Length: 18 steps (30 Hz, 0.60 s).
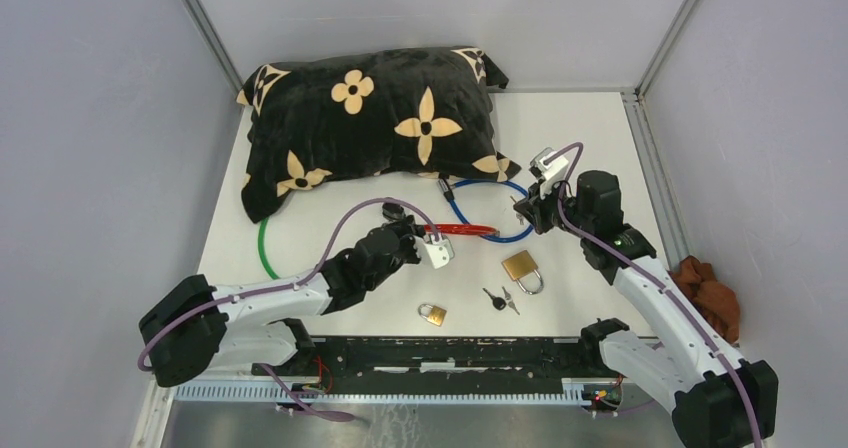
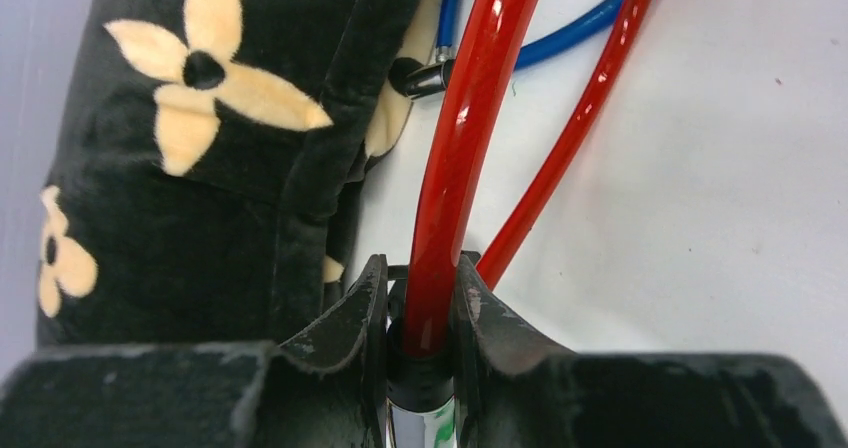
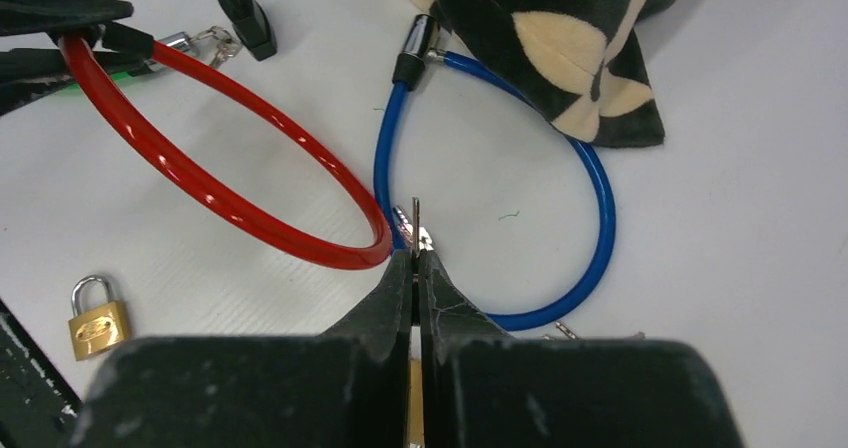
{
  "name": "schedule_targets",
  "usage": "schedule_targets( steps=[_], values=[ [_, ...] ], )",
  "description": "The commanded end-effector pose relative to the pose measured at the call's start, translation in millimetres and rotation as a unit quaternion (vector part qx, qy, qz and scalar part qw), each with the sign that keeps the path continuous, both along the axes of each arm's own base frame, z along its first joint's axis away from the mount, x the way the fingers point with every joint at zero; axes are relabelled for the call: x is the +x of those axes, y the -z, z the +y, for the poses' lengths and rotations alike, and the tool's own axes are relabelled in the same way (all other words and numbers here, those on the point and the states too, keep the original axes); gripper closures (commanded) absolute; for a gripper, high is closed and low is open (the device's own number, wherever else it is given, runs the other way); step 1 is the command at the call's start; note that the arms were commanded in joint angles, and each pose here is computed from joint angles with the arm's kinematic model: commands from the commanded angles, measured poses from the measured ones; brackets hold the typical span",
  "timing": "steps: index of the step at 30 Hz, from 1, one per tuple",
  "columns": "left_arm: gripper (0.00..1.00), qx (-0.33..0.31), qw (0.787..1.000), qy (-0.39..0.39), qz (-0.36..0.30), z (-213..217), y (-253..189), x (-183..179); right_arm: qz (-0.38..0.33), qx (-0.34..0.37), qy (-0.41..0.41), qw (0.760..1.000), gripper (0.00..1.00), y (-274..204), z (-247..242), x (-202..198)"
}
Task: Lock with the key
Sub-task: Place the lock at the center of the board.
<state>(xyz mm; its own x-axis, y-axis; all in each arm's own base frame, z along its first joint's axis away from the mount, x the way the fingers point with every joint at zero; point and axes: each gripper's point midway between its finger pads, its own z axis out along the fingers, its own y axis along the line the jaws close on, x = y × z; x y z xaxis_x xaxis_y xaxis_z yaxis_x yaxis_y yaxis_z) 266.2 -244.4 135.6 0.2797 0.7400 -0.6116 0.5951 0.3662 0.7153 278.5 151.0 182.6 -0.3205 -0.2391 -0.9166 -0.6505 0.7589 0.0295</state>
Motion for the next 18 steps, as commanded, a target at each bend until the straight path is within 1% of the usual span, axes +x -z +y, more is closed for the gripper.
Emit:
schedule_targets(
  steps=[1, 2, 4, 6, 7, 9, 10, 12, 13, 17, 18],
  values=[
    [0.98, 0.043, 0.994, 0.051, -0.083, -7, -21, -7, -0.028, 0.036, -0.054, 0.997, 1.00, -27, 20, -7],
    [0.98, 0.065, 0.994, 0.073, -0.052, -8, -5, -14, -0.027, 0.045, -0.065, 0.996, 1.00, -27, 25, -9],
    [0.96, 0.097, 0.987, 0.119, 0.042, -9, 37, -39, -0.015, 0.062, -0.089, 0.994, 1.00, -25, 40, -15],
    [0.87, 0.105, 0.972, 0.168, 0.130, -10, 66, -72, 0.004, 0.061, -0.113, 0.992, 1.00, -17, 56, -22],
    [0.83, 0.102, 0.968, 0.171, 0.154, -8, 73, -80, 0.014, 0.058, -0.127, 0.990, 1.00, -12, 65, -28],
    [0.78, 0.093, 0.966, 0.173, 0.171, -6, 75, -86, 0.035, 0.054, -0.153, 0.986, 1.00, -3, 81, -39],
    [0.75, 0.090, 0.966, 0.173, 0.170, -6, 73, -87, 0.049, 0.050, -0.166, 0.984, 1.00, 3, 88, -44],
    [0.68, 0.084, 0.966, 0.173, 0.172, -8, 70, -87, 0.075, 0.044, -0.184, 0.979, 1.00, 13, 98, -50],
    [0.64, 0.081, 0.965, 0.178, 0.174, -10, 68, -88, 0.094, 0.050, -0.183, 0.977, 1.00, 18, 102, -52],
    [0.47, 0.044, 0.953, 0.212, 0.212, -22, 62, -107, 0.124, 0.032, -0.180, 0.975, 1.00, 34, 111, -48],
    [0.33, 0.033, 0.949, 0.218, 0.224, -25, 60, -112, 0.133, 0.030, -0.182, 0.974, 1.00, 38, 113, -48]
  ],
)
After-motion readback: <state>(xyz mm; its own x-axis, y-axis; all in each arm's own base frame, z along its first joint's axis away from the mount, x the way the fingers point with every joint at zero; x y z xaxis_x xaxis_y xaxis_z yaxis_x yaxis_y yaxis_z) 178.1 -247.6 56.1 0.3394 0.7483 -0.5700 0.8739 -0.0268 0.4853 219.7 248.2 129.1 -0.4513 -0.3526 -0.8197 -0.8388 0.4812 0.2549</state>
